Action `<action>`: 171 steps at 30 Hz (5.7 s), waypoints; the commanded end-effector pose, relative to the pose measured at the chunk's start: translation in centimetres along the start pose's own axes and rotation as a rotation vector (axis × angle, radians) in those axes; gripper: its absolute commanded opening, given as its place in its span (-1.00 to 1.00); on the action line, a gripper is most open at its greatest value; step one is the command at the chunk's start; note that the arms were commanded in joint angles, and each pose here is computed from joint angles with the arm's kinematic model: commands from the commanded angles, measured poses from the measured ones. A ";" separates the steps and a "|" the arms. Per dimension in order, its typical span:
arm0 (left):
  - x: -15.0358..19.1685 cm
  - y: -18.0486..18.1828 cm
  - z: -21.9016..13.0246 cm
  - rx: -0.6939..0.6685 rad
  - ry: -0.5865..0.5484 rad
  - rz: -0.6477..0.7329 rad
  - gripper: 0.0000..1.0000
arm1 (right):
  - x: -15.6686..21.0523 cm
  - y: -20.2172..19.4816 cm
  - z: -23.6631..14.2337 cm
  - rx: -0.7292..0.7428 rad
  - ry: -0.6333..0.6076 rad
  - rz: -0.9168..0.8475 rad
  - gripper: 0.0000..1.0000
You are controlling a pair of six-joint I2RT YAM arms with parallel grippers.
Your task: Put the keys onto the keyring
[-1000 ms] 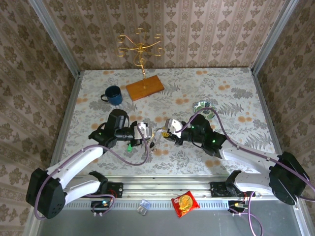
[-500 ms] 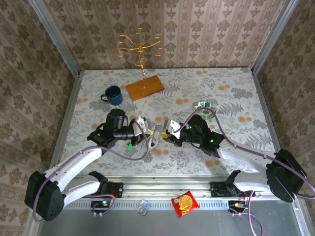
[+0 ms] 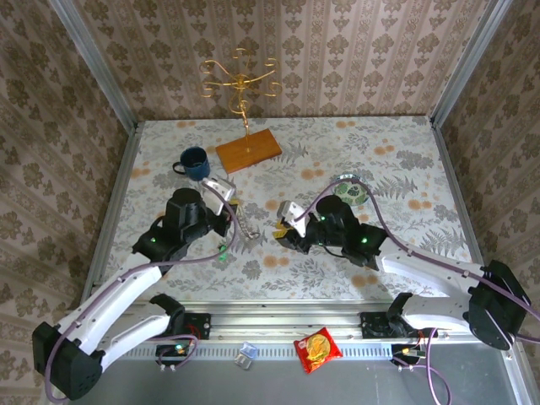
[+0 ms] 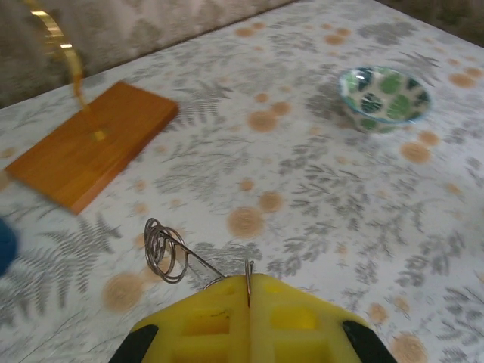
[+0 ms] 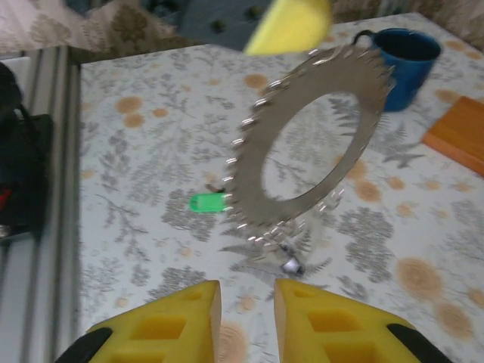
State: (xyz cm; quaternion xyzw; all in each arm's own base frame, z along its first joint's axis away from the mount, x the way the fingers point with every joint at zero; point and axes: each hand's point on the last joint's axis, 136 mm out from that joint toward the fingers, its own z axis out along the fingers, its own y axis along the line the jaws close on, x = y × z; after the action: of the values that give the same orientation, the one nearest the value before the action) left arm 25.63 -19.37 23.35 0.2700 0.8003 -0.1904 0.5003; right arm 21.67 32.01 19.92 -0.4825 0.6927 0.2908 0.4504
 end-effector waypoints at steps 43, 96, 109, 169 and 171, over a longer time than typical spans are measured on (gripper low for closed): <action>4.5 14.2 -12.2 -0.761 -0.007 -0.590 -1.00 | 8.7 -1.7 19.4 0.203 0.693 0.786 -0.26; 4.6 14.1 -11.4 -0.744 0.012 -0.575 -1.00 | 9.2 0.9 22.1 -0.035 0.811 0.945 -0.62; 4.5 14.1 -11.3 -0.737 0.016 -0.575 -1.00 | 8.9 1.0 22.1 -0.050 0.812 0.941 -0.88; 0.8 -11.0 -1.2 0.561 -0.103 0.521 -1.00 | -0.7 0.5 -2.3 -0.015 0.009 0.196 -1.00; 0.9 -11.1 -1.1 0.559 -0.106 0.543 -1.00 | -1.4 0.6 -2.2 -0.029 -0.004 0.185 -1.00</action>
State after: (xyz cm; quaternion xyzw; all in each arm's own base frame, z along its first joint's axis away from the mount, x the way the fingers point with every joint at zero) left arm 18.00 -26.60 22.28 0.5678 0.6288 -0.2764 0.4536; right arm 20.23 29.77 19.11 -0.4067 0.7633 0.3221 0.3851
